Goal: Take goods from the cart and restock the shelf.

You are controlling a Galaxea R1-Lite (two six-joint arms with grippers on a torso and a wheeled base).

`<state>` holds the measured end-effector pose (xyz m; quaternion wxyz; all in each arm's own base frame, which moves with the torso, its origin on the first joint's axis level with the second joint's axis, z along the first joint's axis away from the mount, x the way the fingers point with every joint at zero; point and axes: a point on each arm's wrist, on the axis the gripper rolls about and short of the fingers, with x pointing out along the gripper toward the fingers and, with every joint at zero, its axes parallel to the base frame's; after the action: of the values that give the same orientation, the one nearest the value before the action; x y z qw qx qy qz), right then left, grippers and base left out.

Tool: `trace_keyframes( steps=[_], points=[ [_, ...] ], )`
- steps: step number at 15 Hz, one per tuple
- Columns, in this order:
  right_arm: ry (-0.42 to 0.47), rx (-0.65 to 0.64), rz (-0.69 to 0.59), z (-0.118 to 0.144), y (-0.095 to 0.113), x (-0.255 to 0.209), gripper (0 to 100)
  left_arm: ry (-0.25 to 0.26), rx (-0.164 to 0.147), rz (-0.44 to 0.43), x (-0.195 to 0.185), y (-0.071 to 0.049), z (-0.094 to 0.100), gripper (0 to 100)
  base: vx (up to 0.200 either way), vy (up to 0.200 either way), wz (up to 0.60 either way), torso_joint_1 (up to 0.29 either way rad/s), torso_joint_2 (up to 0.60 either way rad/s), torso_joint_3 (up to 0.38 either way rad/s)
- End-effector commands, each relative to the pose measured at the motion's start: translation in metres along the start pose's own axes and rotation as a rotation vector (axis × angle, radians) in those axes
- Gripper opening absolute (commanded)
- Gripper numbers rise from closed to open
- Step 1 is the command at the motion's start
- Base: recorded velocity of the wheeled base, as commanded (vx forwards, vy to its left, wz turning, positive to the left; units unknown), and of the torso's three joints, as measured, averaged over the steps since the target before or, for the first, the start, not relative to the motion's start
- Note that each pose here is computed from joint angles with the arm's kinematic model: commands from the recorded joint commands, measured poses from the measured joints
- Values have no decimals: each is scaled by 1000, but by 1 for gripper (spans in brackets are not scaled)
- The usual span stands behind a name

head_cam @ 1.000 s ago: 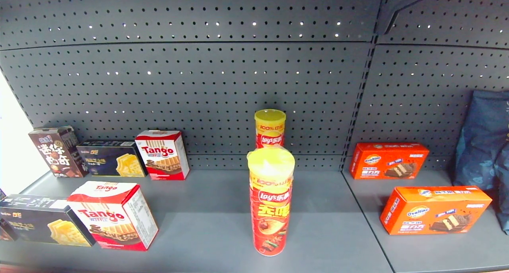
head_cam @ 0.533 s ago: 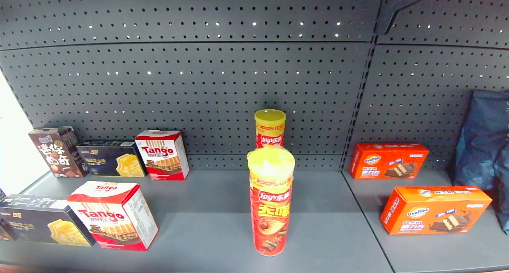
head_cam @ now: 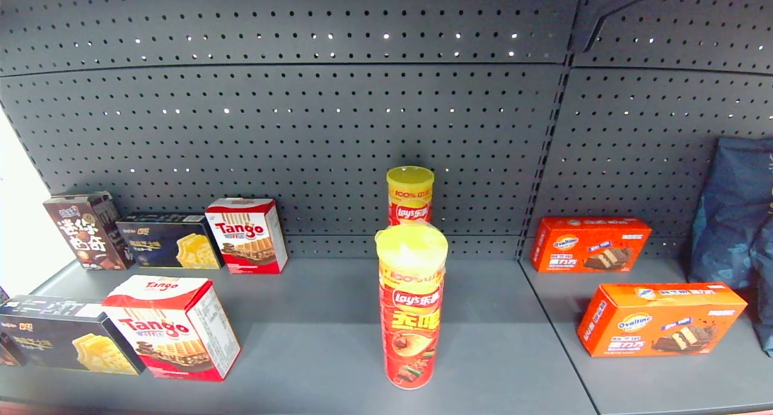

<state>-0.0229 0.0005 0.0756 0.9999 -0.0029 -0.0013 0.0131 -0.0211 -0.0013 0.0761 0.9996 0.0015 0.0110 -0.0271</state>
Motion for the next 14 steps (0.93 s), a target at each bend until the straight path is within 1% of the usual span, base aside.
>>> trace_keyframes(
  steps=[1,4,5,7,8,10,11,14],
  points=[
    [1,0,0,0,0,0,100,-24,1,-1,-2,0,0,100,0,0,0,0,0,0],
    [1,0,0,0,0,0,100,-22,5,-5,-2,0,-1,100,0,0,0,0,0,0],
    [1,1,0,0,0,0,100,-23,38,-30,-2,-1,-1,100,0,0,0,0,0,0],
    [1,3,0,0,0,0,100,-23,33,-25,-2,-1,-1,100,0,0,0,0,0,0],
    [1,1,0,0,0,0,100,-22,21,-16,-2,0,-1,100,0,0,0,0,0,0],
    [1,1,0,0,0,0,100,-22,13,1,-2,0,-1,100,0,200,0,2,0,2],
    [1,1,0,0,0,0,100,-22,1,2,-2,0,-1,100,0,0,0,0,0,0],
    [1,1,0,0,0,0,100,-22,1,1,-2,0,-1,100,0,0,0,0,0,0]
  ],
)
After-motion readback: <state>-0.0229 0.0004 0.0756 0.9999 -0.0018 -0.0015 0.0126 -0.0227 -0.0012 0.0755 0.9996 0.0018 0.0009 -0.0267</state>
